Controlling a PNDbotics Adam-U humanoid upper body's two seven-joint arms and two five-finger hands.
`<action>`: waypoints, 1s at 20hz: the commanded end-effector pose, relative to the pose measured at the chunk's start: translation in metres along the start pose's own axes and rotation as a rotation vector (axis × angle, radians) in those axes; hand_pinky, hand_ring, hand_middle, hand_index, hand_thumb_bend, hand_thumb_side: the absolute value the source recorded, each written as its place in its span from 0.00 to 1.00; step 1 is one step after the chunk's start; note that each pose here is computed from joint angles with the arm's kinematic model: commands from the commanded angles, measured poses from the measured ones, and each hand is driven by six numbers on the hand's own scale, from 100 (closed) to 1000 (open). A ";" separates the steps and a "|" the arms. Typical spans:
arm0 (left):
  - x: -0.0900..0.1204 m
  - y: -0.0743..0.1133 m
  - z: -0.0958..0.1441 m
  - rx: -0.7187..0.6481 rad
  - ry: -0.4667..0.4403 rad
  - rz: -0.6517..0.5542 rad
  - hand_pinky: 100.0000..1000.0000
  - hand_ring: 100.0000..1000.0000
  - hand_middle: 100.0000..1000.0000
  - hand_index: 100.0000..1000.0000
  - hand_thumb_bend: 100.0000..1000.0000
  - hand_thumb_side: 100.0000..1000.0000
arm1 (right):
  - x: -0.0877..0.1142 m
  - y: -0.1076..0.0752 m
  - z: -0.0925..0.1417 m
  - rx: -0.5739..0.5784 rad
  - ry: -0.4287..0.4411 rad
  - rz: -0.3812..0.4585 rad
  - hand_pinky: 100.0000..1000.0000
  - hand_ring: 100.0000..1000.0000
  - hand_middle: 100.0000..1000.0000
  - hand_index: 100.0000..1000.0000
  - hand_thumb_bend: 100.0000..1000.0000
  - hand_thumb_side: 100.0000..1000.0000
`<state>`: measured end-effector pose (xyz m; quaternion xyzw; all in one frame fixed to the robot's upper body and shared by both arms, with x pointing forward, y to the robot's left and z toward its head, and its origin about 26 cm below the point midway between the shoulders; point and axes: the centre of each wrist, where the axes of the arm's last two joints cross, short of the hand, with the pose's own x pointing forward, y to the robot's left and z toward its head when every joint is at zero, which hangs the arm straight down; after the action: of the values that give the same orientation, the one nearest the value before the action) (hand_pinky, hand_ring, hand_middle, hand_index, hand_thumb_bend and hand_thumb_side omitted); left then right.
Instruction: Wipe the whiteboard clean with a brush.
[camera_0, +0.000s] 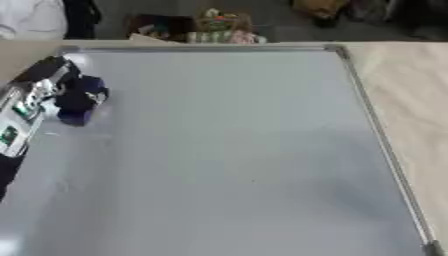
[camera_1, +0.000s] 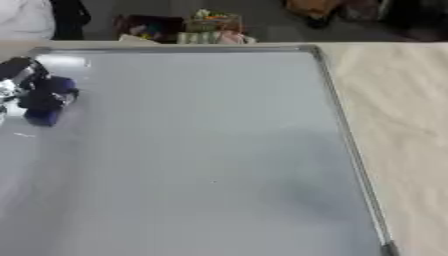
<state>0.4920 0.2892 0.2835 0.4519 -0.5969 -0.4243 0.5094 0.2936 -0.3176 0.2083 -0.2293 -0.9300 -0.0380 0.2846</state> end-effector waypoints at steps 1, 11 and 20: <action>0.010 0.006 -0.001 0.010 -0.031 -0.010 0.49 0.47 0.24 0.20 0.09 0.28 | 0.004 -0.003 -0.004 -0.006 -0.020 0.001 0.86 0.81 0.57 0.86 0.00 1.00; 0.018 0.001 -0.003 -0.022 -0.065 -0.008 0.50 0.48 0.25 0.28 0.15 0.33 | 0.004 -0.002 -0.005 -0.014 -0.018 -0.001 0.86 0.81 0.57 0.85 0.00 1.00; 0.022 0.001 -0.003 -0.041 -0.096 -0.023 0.50 0.48 0.26 0.43 0.19 0.38 | 0.004 -0.002 -0.005 -0.017 -0.015 -0.007 0.86 0.81 0.57 0.85 0.00 1.00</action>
<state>0.4931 0.2718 0.2850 0.4288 -0.6037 -0.4582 0.4917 0.2942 -0.3165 0.2090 -0.2274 -0.9301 -0.0439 0.2849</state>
